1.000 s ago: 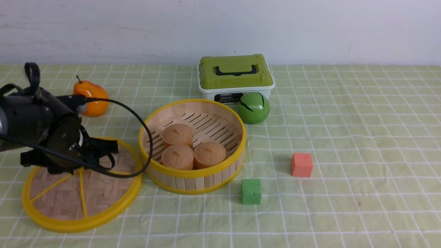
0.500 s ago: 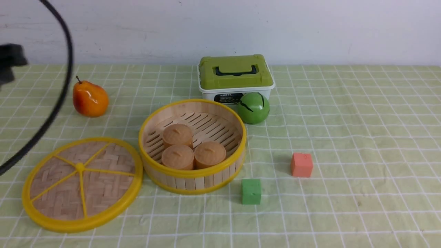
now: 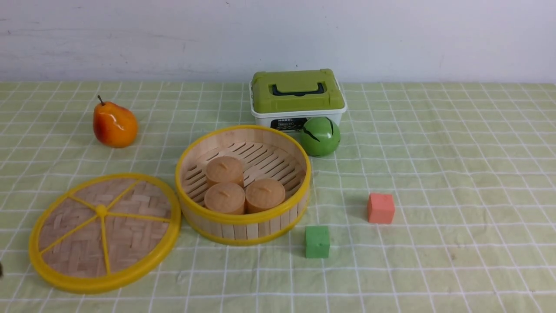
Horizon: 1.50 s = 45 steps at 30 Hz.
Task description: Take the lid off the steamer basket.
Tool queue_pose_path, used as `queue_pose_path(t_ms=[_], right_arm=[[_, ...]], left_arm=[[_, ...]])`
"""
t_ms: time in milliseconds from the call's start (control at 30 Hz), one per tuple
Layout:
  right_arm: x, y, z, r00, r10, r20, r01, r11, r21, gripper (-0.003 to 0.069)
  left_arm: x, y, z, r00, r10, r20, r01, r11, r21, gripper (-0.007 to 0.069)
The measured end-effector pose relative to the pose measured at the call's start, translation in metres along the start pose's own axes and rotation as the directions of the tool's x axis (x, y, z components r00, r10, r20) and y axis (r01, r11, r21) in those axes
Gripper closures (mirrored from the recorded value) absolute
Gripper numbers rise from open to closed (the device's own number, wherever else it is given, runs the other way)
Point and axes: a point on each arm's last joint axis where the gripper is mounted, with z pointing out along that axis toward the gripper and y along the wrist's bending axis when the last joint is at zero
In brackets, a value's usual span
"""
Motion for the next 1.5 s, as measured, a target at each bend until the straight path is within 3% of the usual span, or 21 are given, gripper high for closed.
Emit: queue_pose_path(t_ms=[233, 467, 633, 767, 867, 1067, 1233, 1500], right_arm=[[0.000, 0.000, 0.000, 1.000, 0.000, 0.000, 0.000, 1.000, 0.000, 0.0418], [0.000, 0.000, 0.000, 1.000, 0.000, 0.000, 0.000, 1.000, 0.000, 0.0418], [0.000, 0.000, 0.000, 1.000, 0.000, 0.000, 0.000, 1.000, 0.000, 0.0418], [0.000, 0.000, 0.000, 1.000, 0.000, 0.000, 0.000, 1.000, 0.000, 0.0418], [0.000, 0.000, 0.000, 1.000, 0.000, 0.000, 0.000, 1.000, 0.000, 0.0418], [0.000, 0.000, 0.000, 1.000, 0.000, 0.000, 0.000, 1.000, 0.000, 0.0418], [0.000, 0.000, 0.000, 1.000, 0.000, 0.000, 0.000, 1.000, 0.000, 0.0418], [0.000, 0.000, 0.000, 1.000, 0.000, 0.000, 0.000, 1.000, 0.000, 0.0418]], left_arm=[[0.043, 0.016, 0.018, 0.972, -0.061, -0.229, 0.053, 0.998, -0.038, 0.0638], [0.041, 0.023, 0.019, 0.979, 0.006, -0.204, -0.024, 0.996, -0.086, 0.0638], [0.034, 0.029, 0.023, 0.997, 0.066, 0.027, -0.063, 0.994, -0.085, 0.0638], [0.046, 0.045, 0.023, 0.919, 0.174, 0.355, -0.136, 0.982, -0.129, 0.0638], [0.062, 0.057, 0.024, 0.875, 0.223, 0.430, -0.157, 0.970, -0.184, 0.0638], [0.098, 0.078, 0.040, 0.935, 0.174, 0.309, -0.100, 0.965, -0.241, 0.0638], [0.121, 0.085, 0.045, 0.989, 0.133, 0.070, -0.111, 0.958, -0.264, 0.0638], [0.123, 0.086, 0.045, 0.984, 0.173, 0.036, -0.158, 0.951, -0.266, 0.0638]])
